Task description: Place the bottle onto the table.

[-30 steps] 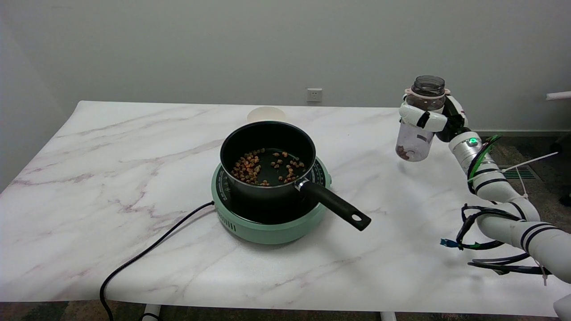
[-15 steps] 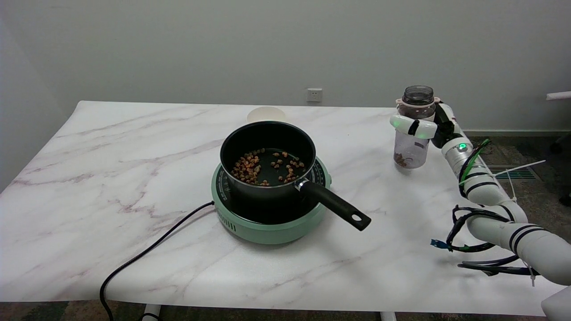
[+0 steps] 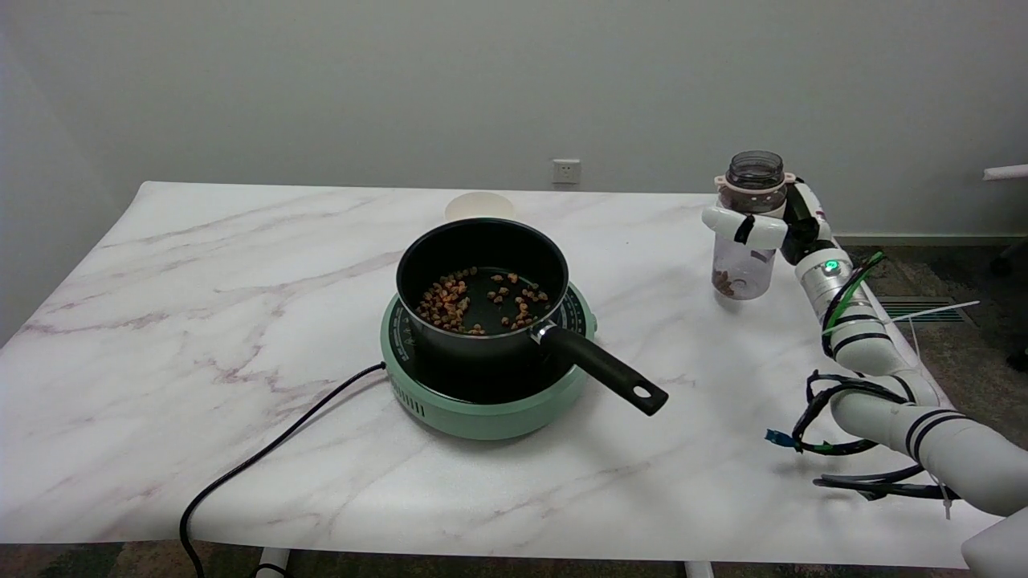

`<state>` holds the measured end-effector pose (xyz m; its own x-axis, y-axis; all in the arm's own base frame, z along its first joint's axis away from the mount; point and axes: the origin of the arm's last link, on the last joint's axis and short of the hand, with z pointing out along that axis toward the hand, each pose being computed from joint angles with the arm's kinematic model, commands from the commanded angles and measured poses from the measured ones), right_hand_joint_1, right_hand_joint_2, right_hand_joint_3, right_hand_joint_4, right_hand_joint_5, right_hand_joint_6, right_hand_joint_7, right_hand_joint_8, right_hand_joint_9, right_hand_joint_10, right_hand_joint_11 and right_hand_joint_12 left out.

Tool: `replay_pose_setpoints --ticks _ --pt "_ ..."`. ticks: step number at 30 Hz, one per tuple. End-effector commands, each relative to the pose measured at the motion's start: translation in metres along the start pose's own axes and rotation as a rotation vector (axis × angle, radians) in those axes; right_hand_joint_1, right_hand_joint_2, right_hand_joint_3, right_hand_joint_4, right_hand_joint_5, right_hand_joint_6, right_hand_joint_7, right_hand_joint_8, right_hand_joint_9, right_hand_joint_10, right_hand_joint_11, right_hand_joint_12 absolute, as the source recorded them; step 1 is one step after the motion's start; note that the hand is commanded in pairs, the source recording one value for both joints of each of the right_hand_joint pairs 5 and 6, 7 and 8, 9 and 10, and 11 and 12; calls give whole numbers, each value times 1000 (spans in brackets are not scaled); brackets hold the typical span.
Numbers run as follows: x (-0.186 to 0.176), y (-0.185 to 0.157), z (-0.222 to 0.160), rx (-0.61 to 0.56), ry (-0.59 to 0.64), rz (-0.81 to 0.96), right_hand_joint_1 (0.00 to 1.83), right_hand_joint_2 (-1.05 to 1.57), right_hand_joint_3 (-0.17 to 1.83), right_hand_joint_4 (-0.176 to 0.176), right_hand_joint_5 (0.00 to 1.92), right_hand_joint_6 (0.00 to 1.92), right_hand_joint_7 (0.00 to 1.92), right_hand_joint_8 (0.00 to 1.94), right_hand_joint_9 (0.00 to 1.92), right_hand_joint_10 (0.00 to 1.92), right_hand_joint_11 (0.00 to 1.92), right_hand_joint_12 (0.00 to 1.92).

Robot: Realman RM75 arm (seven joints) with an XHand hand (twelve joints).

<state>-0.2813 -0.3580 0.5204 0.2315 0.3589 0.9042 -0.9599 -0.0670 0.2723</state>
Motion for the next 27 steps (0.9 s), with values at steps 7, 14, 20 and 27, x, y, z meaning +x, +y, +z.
replay_pose_setpoints --ticks 7,14,20,27 --pt "-5 6 -12 50 54 36 1407 1247 674 0 1920 1920 1920 1920 1433 1433 1256 1256" --pt "0 13 -23 48 78 75 1419 1219 710 0 1920 1920 1920 1920 1419 1419 1251 1251" --pt "3 19 -32 39 96 95 1425 1205 728 0 1920 1920 1920 1920 1415 1415 1249 1249" --pt "5 23 -40 46 112 113 1435 1180 751 0 1920 1920 1920 1920 1408 1408 1249 1249"
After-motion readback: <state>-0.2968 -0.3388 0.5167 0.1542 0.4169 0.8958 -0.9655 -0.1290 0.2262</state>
